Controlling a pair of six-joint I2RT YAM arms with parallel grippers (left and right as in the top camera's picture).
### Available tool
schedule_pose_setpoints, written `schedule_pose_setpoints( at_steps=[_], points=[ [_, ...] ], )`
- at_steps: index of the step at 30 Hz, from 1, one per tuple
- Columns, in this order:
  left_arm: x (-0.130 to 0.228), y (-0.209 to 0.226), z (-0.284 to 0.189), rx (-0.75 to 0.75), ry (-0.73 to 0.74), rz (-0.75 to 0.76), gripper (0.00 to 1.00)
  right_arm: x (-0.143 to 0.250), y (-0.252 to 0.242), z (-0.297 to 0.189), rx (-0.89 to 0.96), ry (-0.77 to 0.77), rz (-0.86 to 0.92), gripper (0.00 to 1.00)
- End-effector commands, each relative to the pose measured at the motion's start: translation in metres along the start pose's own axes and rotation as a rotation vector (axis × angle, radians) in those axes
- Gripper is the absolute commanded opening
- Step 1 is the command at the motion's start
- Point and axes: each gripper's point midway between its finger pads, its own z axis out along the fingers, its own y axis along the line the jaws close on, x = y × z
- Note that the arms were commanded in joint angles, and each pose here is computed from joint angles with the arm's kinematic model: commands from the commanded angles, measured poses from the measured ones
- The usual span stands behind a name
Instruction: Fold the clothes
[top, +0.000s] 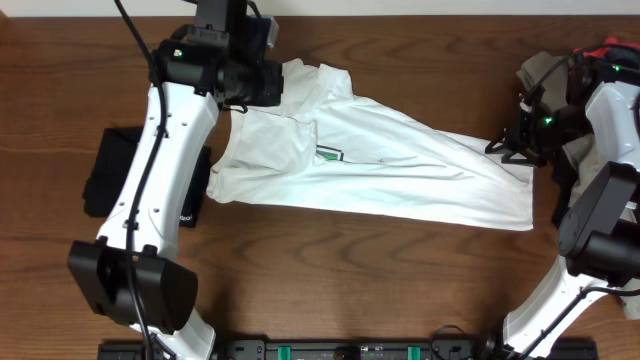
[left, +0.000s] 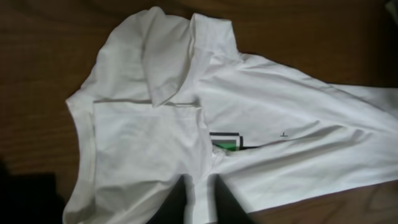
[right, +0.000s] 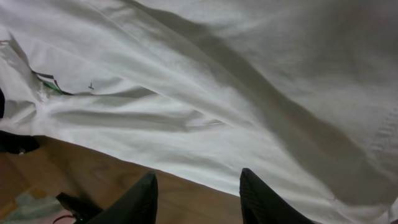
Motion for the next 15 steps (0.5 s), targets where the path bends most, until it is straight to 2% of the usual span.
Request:
schedule_pose_setpoints(
  at_steps=[1,3,7,15],
  points=[
    [0.012,0.004,0.031,0.005,0.055,0.032,0.42,-0.003,0.003,-0.005,-0.018,-0.019,-0.018,0.43],
    [0.012,0.009,0.052,0.005,0.057,0.03,0.52,-0.003,0.003,-0.005,-0.018,-0.019,-0.018,0.45],
    [0.008,0.02,0.102,0.006,0.045,0.031,0.59,-0.003,0.003,-0.005,-0.018,-0.019,-0.018,0.47],
    [0.013,0.041,0.19,0.005,0.048,0.023,0.6,-0.002,0.003,-0.005,-0.018,-0.016,-0.017,0.47]
  ],
)
